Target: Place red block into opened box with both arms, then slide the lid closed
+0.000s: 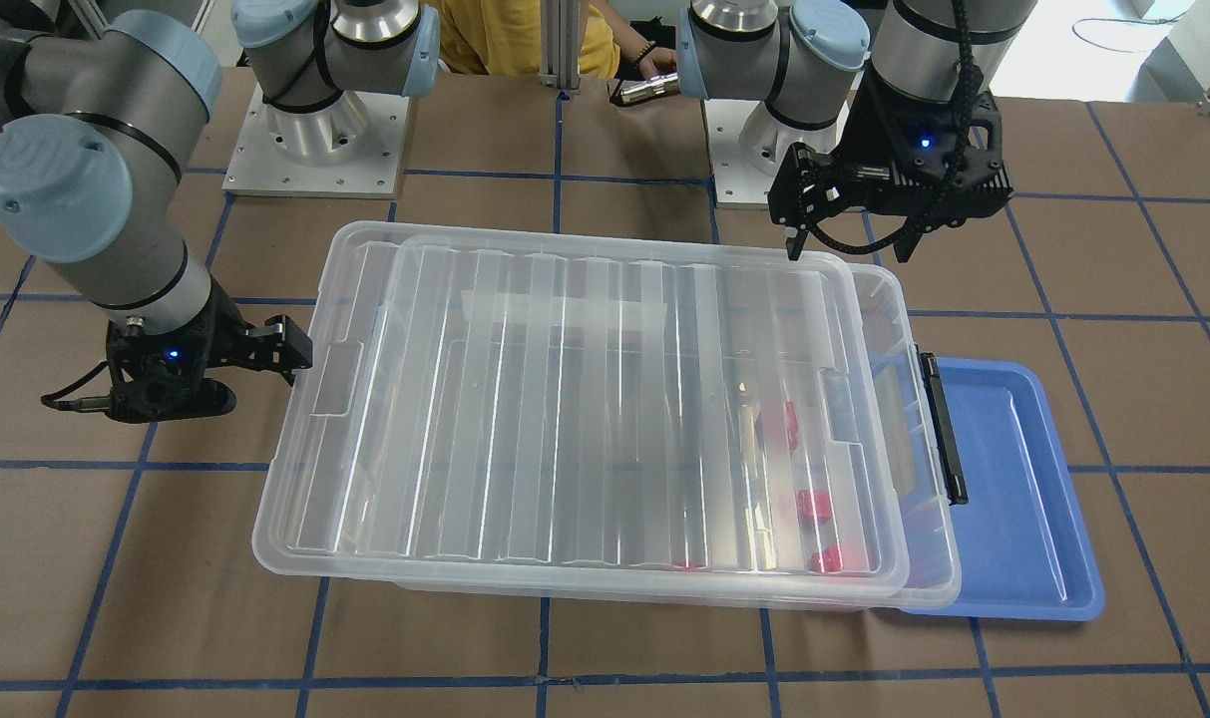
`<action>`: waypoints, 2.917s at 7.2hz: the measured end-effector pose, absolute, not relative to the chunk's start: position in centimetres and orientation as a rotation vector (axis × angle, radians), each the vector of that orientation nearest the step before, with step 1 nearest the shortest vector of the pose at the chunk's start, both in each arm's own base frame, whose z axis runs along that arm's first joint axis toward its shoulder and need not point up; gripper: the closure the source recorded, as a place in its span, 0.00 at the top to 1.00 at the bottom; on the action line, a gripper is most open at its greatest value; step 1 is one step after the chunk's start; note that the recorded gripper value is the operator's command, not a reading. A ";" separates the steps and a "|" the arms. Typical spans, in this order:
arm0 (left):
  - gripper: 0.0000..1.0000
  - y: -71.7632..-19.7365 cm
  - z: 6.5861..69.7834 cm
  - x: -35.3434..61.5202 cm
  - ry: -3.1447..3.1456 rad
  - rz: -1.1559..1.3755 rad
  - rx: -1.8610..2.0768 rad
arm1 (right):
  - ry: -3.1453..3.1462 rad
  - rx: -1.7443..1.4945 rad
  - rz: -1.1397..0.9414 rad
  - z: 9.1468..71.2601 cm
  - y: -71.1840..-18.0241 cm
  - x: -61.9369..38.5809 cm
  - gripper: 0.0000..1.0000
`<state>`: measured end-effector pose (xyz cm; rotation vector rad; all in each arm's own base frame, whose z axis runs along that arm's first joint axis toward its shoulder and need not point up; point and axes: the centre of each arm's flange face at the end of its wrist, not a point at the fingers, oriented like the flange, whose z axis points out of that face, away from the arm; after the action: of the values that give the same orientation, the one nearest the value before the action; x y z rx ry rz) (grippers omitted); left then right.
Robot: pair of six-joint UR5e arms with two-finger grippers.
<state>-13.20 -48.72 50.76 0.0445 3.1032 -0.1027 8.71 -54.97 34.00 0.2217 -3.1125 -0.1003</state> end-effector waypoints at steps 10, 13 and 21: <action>1.00 -48.7 50.8 -13.2 3.103 -0.102 0.045 | -3.100 0.219 -0.050 35.4 -55.6 9.3 1.00; 1.00 -48.7 50.8 -13.2 3.102 -0.103 0.044 | -3.104 0.186 -0.097 41.3 -55.7 9.0 1.00; 1.00 -48.7 50.8 -13.1 3.096 -0.100 0.044 | -3.121 -0.104 -0.108 45.9 -50.3 10.7 1.00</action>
<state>-13.12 -48.71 50.83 0.0441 3.0960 -0.1004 10.69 -50.35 45.93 -0.1036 -3.1206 -0.1079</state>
